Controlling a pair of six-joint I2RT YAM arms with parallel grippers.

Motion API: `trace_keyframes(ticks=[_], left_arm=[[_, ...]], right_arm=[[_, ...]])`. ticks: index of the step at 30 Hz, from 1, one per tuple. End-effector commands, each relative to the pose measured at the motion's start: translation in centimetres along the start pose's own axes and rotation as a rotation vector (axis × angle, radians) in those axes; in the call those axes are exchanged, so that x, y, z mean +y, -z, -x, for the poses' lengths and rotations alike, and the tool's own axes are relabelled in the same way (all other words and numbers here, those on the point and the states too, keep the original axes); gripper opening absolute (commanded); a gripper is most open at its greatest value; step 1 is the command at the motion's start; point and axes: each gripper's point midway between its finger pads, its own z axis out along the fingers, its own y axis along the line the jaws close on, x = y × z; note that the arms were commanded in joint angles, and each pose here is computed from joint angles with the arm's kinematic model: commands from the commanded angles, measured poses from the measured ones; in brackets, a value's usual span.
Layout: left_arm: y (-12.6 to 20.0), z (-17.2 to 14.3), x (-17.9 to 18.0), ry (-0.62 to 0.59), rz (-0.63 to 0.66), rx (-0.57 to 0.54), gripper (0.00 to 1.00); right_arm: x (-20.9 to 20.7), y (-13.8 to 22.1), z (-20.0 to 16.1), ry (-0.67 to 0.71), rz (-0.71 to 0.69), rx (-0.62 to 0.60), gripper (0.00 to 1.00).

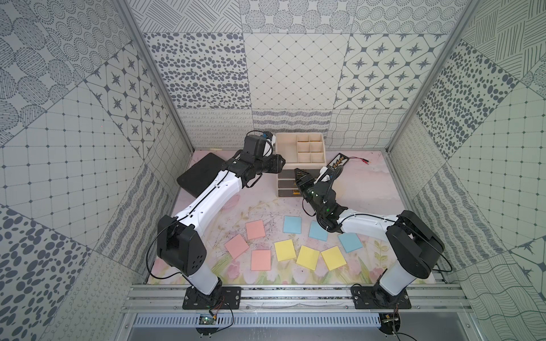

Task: Please put the sticky notes in the drawer by color
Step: Open the drawer in the storage box.

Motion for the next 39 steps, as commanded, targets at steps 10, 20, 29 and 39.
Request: trace_keyframes(ticks=[10, 20, 29, 39], left_arm=[[0.6, 0.3, -1.6, -0.039, -0.052, -0.010, 0.49], [0.6, 0.3, -1.7, -0.040, -0.056, -0.011, 0.50], [0.5, 0.4, -1.6, -0.041, -0.053, -0.010, 0.50], [0.0, 0.7, -0.9, -0.048, 0.002, -0.010, 0.49]], right_arm=[[1.4, -0.1, 1.7, -0.052, 0.063, -0.050, 0.35], [-0.2, -0.8, 1.5, -0.102, 0.071, -0.050, 0.39], [-0.2, -1.0, 1.5, -0.103, 0.078, -0.050, 0.25], [0.2, -0.9, 1.5, -0.098, 0.074, -0.043, 0.18]])
